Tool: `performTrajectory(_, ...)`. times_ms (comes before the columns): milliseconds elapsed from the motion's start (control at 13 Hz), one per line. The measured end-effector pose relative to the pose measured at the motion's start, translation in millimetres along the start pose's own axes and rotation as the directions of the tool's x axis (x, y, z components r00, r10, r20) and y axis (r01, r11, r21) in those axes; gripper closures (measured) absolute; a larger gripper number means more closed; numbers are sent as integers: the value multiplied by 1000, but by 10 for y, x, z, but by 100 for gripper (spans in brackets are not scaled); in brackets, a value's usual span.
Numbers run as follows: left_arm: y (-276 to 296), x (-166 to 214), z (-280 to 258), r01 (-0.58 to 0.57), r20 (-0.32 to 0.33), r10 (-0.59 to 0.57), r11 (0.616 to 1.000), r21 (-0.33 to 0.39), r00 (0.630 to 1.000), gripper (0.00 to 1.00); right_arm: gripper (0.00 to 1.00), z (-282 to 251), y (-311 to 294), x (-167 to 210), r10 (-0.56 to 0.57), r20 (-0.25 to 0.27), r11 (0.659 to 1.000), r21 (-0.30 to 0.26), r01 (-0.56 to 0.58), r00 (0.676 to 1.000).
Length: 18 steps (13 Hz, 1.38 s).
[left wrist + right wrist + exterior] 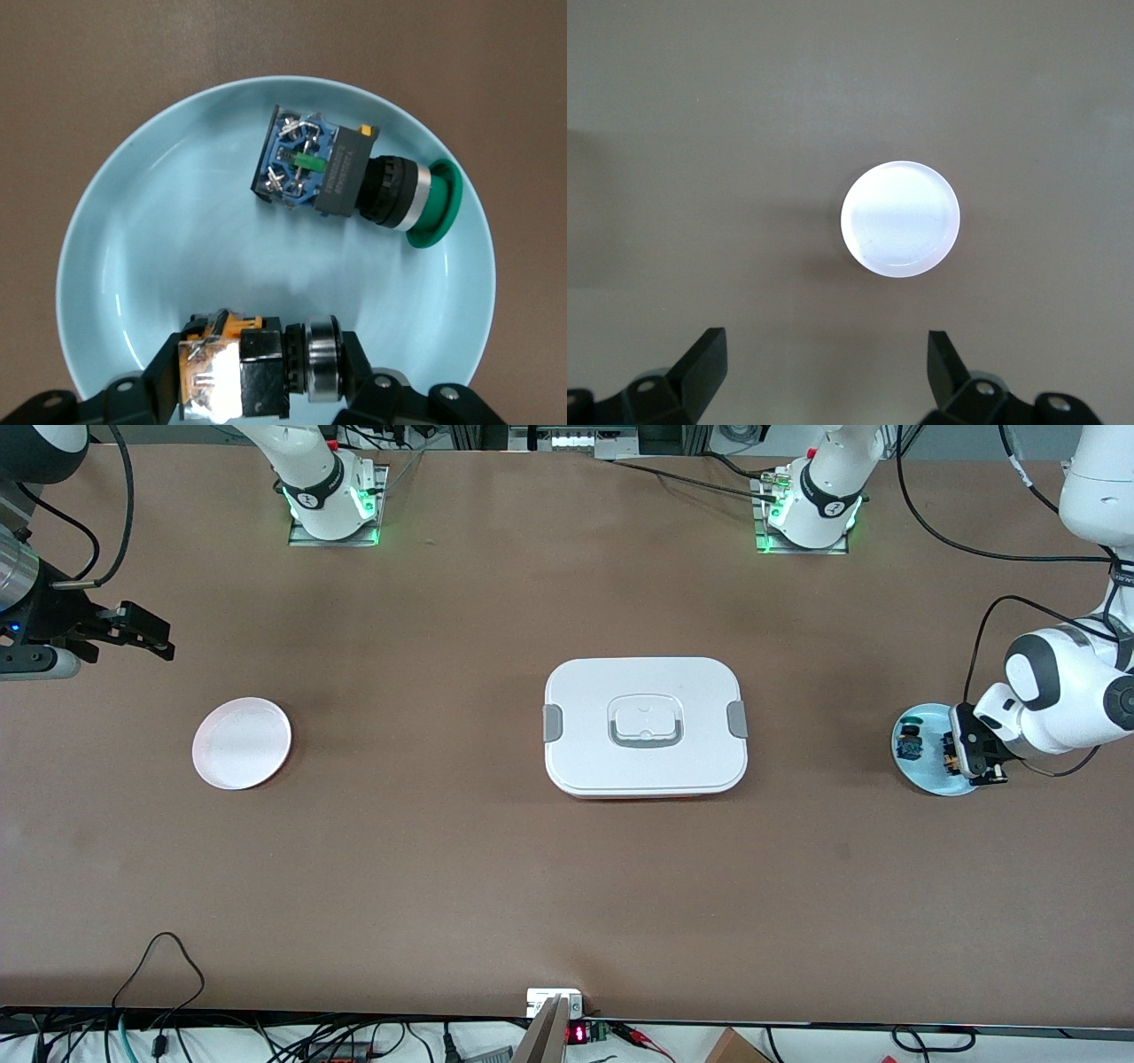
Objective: Transfer orange switch to right arm and place
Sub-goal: 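Close the left gripper on the orange switch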
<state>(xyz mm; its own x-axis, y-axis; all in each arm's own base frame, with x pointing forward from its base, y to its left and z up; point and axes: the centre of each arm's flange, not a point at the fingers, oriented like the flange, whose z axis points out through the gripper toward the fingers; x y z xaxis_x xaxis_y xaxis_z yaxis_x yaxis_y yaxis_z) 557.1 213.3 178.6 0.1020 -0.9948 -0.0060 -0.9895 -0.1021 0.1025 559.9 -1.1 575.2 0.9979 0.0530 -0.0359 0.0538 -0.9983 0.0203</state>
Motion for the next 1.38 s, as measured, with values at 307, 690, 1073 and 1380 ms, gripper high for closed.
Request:
performTrajectory(307, -4, 8, 0, -35, -1, 35, 999, 0, 999, 27, 0, 1, -2, 0, 0, 0, 1000, 0, 0, 1000)
performTrajectory(690, 10, -15, -3, -34, -5, 34, 999, -21, 999, 27, 0, 1, -2, 0, 0, 0, 1000, 0, 0, 1000)
performTrajectory(1073, -57, -5, -297, -40, -26, 38, 996, -84, 999, 27, 0, -25, 49, 0, 25, -5, 1000, 0, -25, 1000)
performTrajectory(1380, -212, 24, -941, -29, -71, 19, 990, -136, 997, 27, 0, -44, 45, 2, 64, -9, 998, 0, -64, 998)
